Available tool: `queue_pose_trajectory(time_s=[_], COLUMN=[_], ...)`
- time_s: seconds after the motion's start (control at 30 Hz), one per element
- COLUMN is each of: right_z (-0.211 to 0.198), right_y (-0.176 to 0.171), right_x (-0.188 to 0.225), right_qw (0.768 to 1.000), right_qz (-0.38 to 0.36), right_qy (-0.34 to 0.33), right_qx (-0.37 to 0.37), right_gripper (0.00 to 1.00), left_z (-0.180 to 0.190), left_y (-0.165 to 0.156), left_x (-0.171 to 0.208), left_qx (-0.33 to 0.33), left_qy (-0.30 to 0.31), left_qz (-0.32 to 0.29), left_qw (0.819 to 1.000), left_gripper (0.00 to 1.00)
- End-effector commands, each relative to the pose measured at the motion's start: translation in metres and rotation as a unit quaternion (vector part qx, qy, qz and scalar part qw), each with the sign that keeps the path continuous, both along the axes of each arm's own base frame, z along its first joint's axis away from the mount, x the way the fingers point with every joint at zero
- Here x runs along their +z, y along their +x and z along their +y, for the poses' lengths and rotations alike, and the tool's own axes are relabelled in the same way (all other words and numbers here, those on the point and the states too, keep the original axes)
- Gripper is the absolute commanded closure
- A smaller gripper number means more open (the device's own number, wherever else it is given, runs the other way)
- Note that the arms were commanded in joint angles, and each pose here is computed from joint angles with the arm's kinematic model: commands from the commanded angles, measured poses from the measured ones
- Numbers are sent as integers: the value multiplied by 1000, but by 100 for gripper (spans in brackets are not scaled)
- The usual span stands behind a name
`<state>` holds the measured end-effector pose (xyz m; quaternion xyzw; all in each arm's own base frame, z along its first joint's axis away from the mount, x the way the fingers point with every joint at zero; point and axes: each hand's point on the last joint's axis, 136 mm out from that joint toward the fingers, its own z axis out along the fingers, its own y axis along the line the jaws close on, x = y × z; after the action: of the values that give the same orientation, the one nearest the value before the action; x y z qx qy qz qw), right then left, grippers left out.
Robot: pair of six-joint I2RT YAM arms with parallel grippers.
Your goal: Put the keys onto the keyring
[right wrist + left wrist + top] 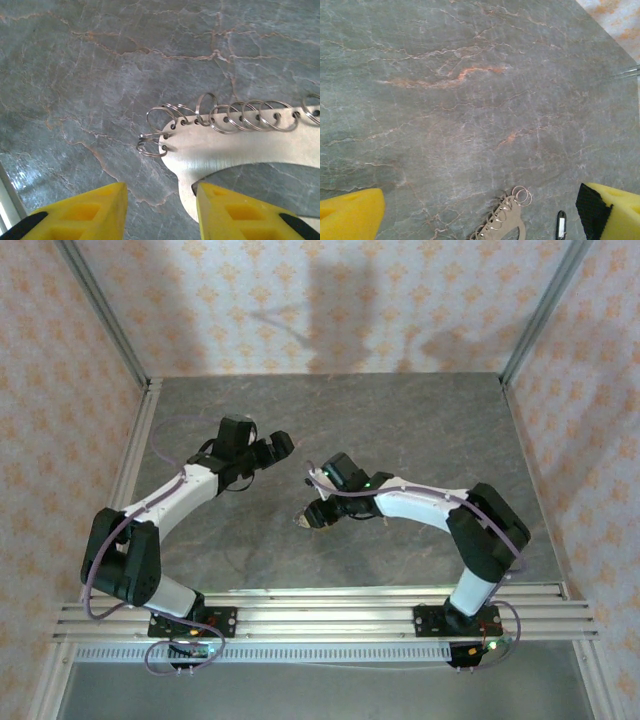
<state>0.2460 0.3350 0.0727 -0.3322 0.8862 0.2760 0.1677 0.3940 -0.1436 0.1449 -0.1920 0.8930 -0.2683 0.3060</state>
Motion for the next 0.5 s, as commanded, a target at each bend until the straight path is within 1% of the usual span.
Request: queue_pose_trajectory(time_s=[0.0,0.1,0.2,0.27,0.47], right_z=[1,-1,1,3,10], right_y=[-5,-2,0,-1,2], right_x=[-9,-18,-24,-28,-37], right_qw=[999,997,995,994,992], right_qz=[-14,-26,-37,-42,-55], right_qy=[-33,-57,-70,-78,-96], right_qx=[40,46,53,59,69], right_gripper=[59,58,52,50,51], left_z=[-1,1,2,2,2], left_y=[3,5,6,7,7], left_x=[6,8,8,8,6], left_qx=[-11,-11,-10,-10,-12], left_qy=[-3,-4,-7,-9,-10], left_qz=[1,0,0,0,2], left_qw=[1000,1000,1000,1000,1000], left_gripper=[0,0,0,0,0])
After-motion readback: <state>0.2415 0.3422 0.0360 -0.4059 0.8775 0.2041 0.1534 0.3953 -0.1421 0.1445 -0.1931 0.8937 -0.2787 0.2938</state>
